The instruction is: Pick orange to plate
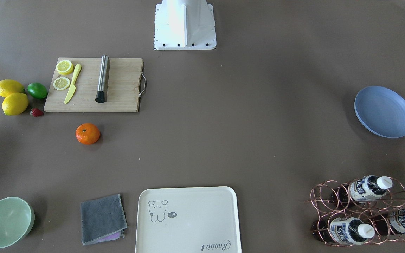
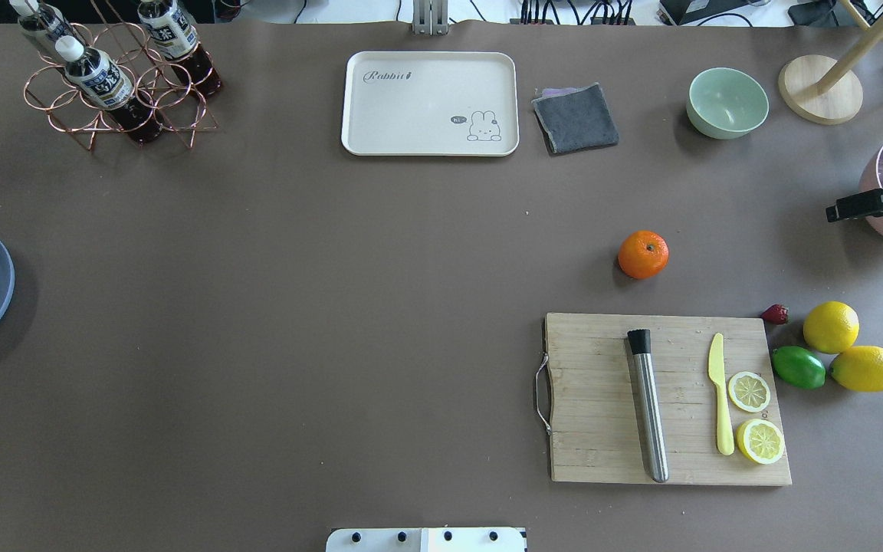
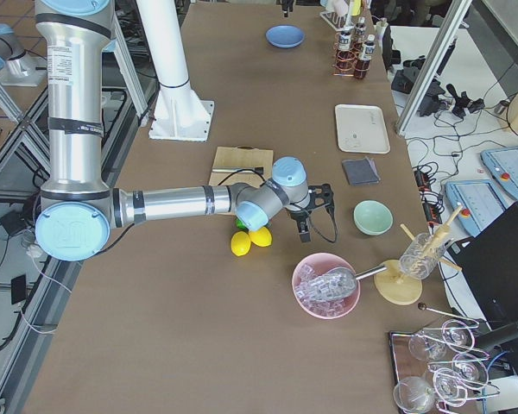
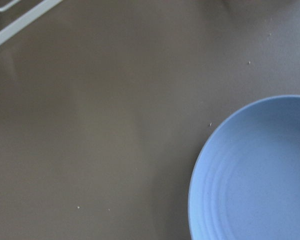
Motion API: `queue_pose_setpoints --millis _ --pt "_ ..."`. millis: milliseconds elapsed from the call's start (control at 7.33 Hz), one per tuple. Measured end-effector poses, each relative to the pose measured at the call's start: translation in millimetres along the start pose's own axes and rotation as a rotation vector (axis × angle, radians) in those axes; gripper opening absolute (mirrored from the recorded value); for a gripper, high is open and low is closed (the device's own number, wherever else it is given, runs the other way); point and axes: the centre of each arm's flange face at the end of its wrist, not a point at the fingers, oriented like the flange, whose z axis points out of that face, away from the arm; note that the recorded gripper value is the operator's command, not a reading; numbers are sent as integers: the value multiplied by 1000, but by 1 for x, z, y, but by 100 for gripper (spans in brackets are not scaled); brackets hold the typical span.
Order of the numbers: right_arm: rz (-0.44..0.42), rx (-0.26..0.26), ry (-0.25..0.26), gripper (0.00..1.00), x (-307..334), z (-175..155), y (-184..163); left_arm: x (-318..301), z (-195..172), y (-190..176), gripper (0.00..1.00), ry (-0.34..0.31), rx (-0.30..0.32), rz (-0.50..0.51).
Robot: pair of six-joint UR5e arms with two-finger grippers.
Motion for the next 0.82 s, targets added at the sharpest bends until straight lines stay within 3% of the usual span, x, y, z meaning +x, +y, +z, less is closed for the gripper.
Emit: queue_pose_setpoints --millis 409,818 --pt "-2 7 7 100 0 0 0 7 16 -3 97 24 -31 4" --pt "-3 12 14 100 1 0 0 11 31 -16 73 34 -57 14"
